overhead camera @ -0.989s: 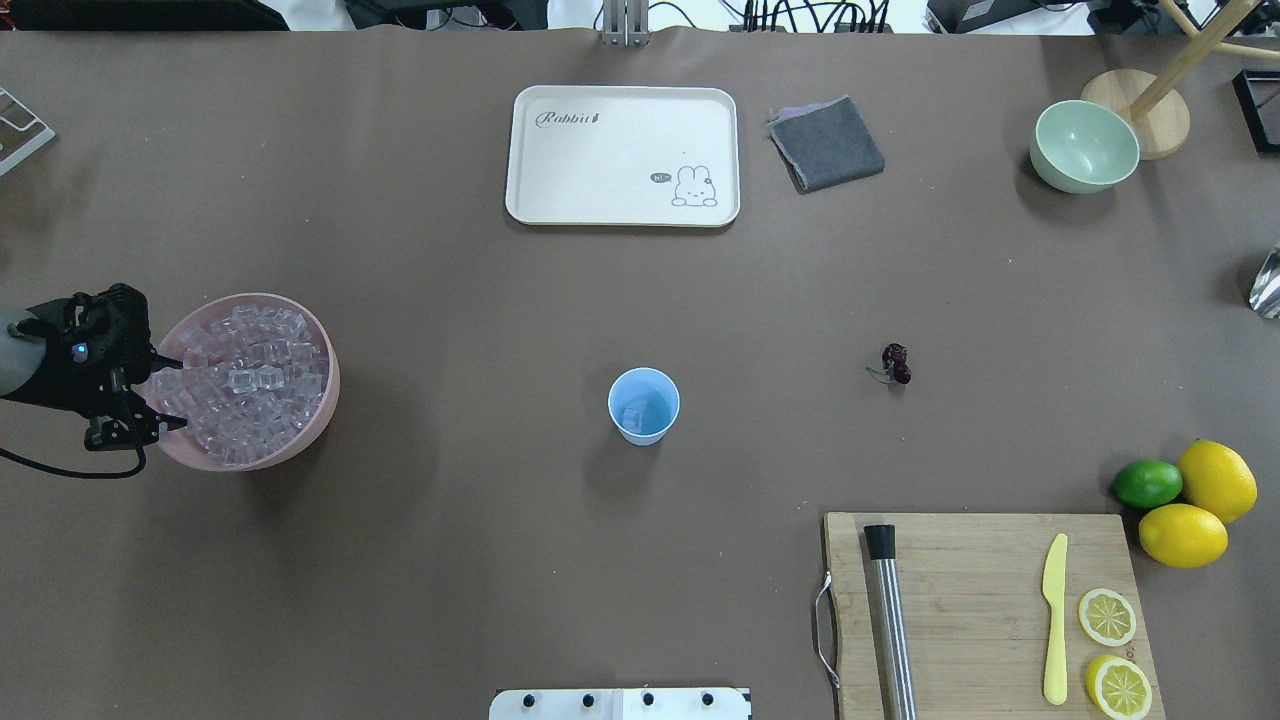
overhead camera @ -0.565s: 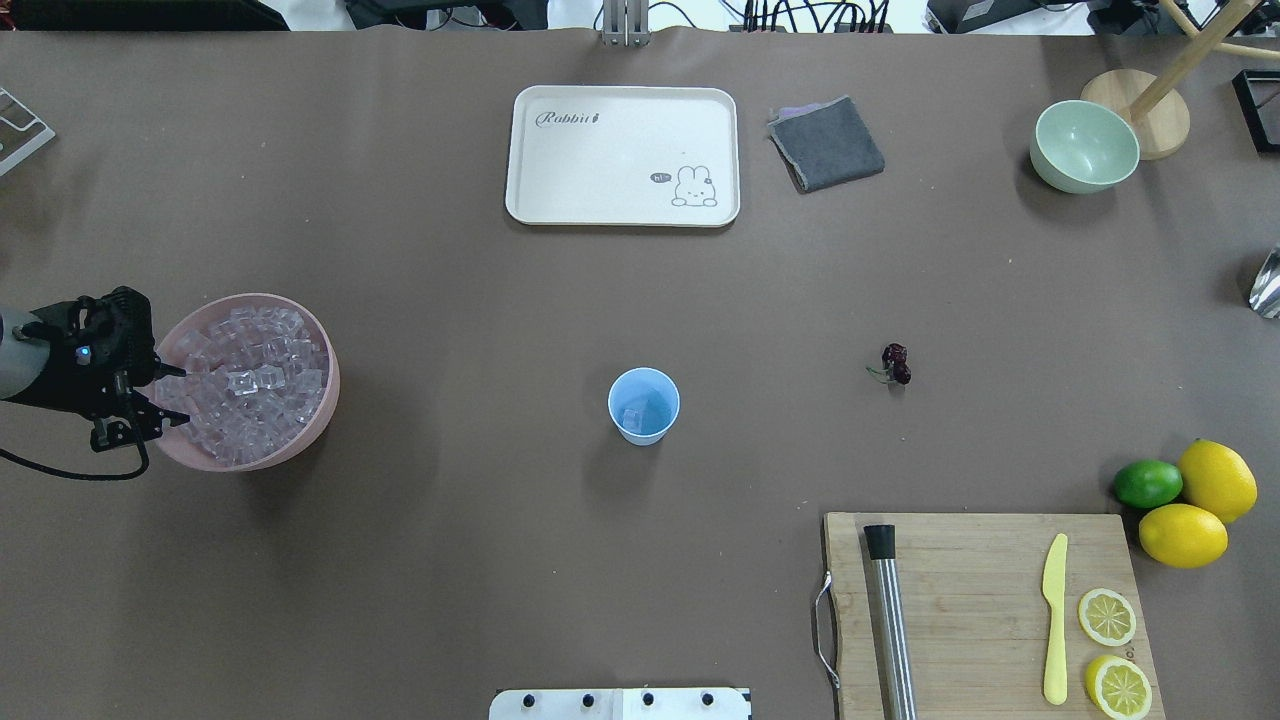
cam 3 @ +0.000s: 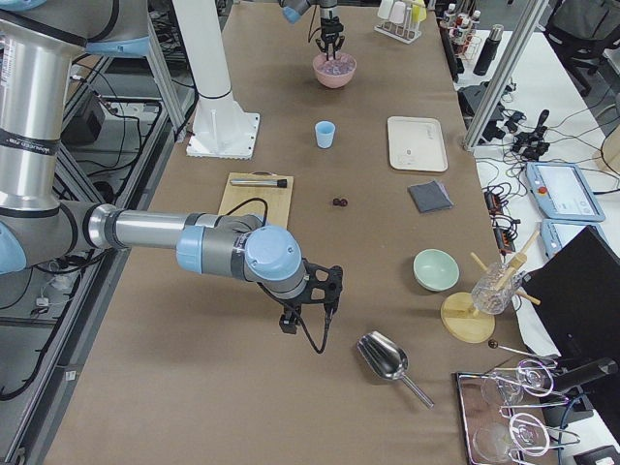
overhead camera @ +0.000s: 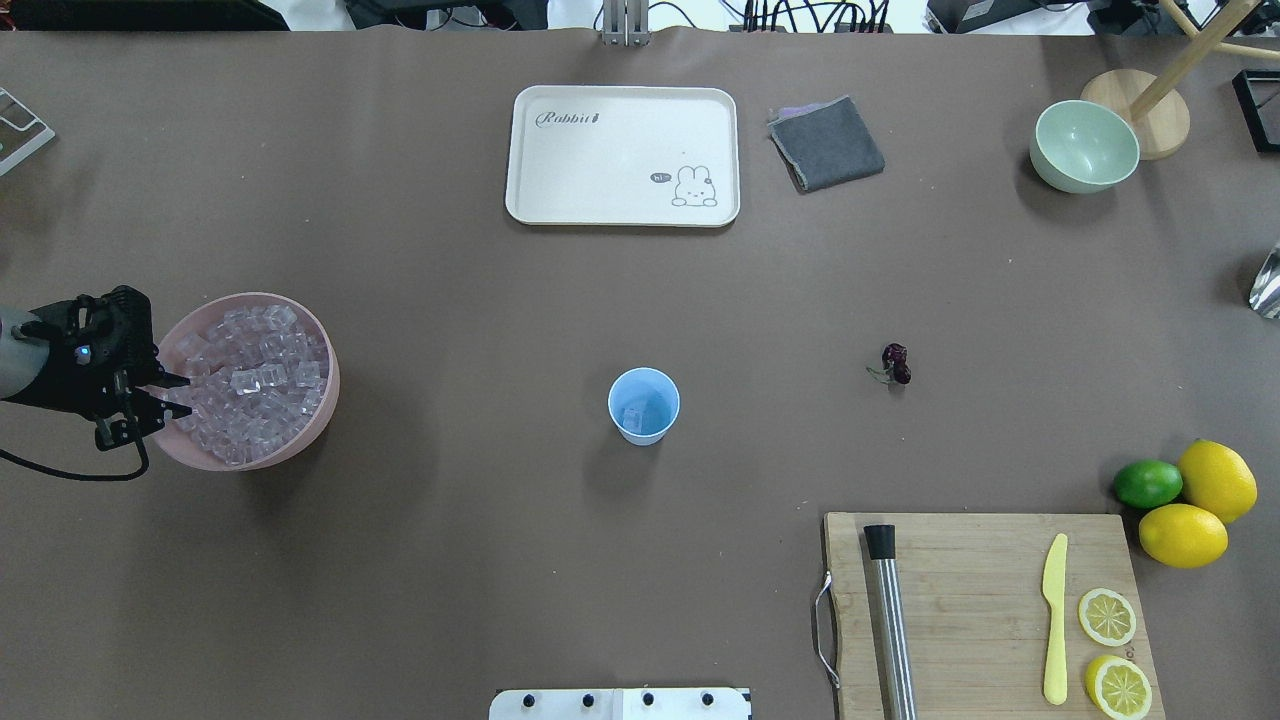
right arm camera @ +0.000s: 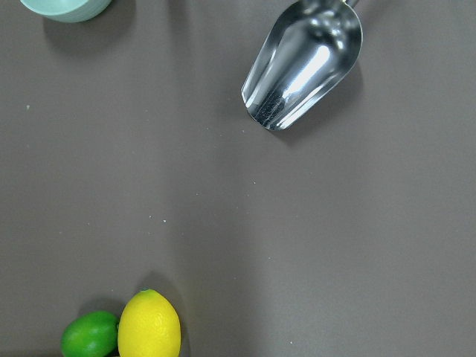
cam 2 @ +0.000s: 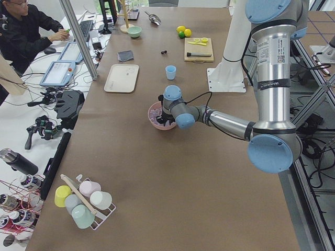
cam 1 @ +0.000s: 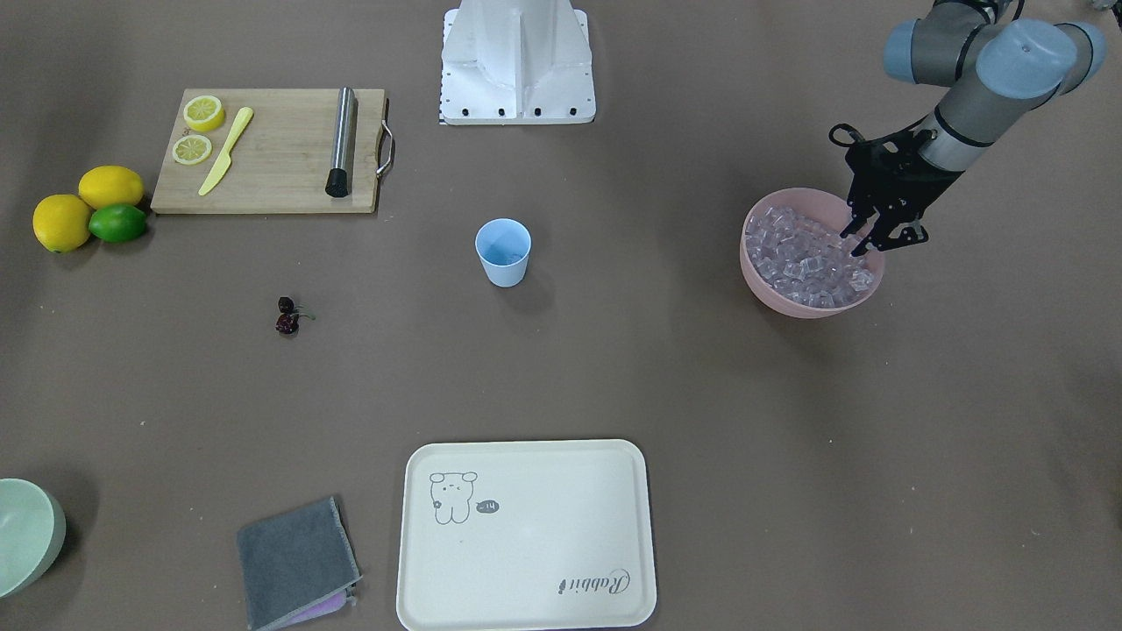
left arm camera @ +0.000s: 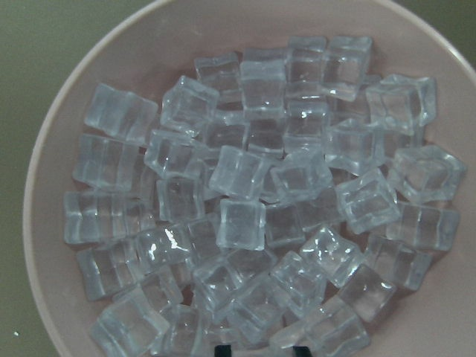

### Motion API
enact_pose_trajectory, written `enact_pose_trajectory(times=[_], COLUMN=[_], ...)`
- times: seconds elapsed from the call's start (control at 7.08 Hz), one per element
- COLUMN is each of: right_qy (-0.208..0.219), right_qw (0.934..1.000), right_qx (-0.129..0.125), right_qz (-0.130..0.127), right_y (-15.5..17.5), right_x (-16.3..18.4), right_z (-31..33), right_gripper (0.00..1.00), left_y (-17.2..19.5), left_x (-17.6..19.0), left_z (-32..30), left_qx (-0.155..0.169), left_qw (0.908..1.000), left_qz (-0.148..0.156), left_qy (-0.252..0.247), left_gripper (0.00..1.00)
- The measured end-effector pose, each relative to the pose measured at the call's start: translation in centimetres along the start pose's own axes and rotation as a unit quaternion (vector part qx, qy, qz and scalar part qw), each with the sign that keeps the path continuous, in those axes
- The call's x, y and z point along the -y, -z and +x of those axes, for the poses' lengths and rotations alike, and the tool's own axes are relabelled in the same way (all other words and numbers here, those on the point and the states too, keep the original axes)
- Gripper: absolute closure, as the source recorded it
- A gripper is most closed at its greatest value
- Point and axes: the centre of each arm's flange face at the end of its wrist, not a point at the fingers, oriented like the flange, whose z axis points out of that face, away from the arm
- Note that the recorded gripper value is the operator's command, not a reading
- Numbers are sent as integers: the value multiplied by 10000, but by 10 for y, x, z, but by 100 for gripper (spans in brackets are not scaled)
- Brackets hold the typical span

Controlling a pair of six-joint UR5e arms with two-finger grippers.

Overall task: Put ice and cherries in cup
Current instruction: 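Lower the left gripper into the bowl and grasp another ice cube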

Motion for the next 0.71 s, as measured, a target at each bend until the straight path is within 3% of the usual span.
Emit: enact_pose_trajectory(times=[0.42, 0.71], right_qy=[12, 13], right_qw=[10000, 10000], right_qx=[10, 20], right_qz=[16, 18], right_y=[2, 3], right_x=[-4, -9], right_z=[-2, -4], right_gripper=[0, 0], left_y=[26, 42], left_x=[4, 63], left_z=[2, 6], left_qx=[-160, -267], left_qw=[9994, 9917], left_qz=[230, 691], left_qy=[208, 1050], left_gripper=[100, 100])
